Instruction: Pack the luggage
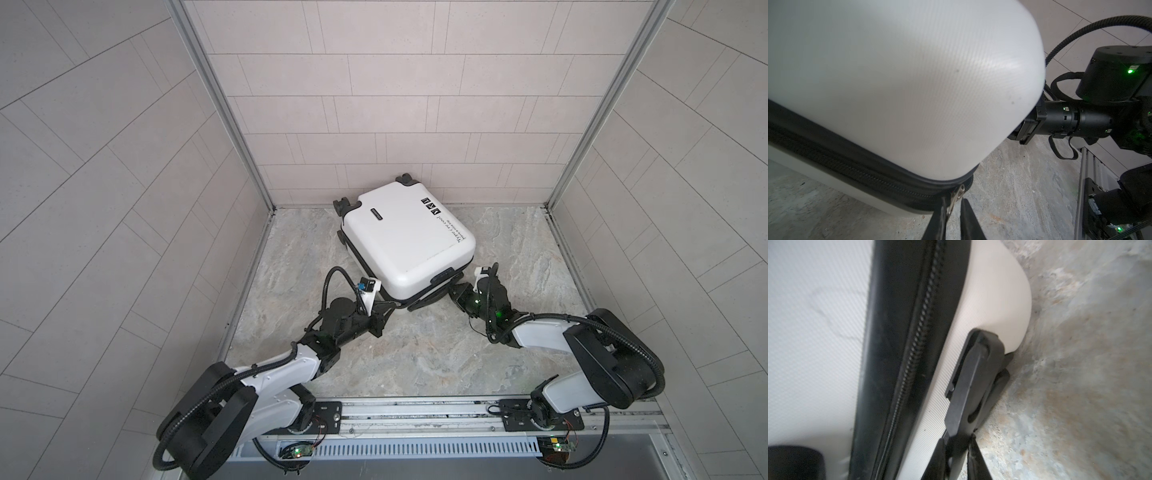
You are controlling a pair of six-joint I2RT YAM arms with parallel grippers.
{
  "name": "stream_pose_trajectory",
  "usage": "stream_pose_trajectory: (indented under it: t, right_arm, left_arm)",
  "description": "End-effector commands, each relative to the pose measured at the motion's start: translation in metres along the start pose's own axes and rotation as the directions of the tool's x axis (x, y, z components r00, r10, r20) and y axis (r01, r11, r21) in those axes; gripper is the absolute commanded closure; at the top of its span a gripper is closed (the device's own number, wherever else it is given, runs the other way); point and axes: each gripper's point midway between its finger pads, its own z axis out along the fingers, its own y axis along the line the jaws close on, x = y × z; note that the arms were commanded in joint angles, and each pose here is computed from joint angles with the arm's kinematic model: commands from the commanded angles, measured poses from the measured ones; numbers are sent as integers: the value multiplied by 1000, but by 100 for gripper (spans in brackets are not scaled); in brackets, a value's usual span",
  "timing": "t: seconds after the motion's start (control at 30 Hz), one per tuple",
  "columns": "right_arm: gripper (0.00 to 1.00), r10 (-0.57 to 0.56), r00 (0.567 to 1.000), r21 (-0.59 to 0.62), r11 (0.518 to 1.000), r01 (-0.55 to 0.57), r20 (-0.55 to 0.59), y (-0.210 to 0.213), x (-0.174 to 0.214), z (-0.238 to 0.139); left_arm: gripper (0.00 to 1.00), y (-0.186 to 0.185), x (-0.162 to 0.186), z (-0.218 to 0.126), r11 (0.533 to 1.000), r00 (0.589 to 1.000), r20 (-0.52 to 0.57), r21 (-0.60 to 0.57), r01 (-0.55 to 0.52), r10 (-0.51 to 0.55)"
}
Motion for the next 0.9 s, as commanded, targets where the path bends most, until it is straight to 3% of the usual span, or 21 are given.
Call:
stream_pose_trajectory:
  t: [0.0,0.23,0.33,0.47,0.63,0.87]
  right_arm:
    - [100,-98,995,-175,980,100,19,48,-1,-7]
    - [100,-100,995,-177,979,101,18,49,-1,-7]
    - [100,-100,995,-177,979,101,16,50,-1,-7]
    - [100,-101,995,-174,979,102,16,49,-1,-7]
    - [100,-102,995,-173,980,103,16,50,-1,-6]
    - [100,-101,995,-172,980,102,16,49,-1,-5]
  left_arm:
    - [82,-7,-12,2,1000,1000,24,22,-13,13]
    - [85,-8,-13,2,1000,1000,26,22,-11,10]
    - [70,-7,-16,1,1000,999,37,18,-7,6]
    - [64,-7,-21,-3,1000,998,61,8,-10,10]
    - [73,-6,-23,-4,1000,997,71,2,-18,18]
    - [77,-4,-19,1,1000,999,50,-1,1,-1]
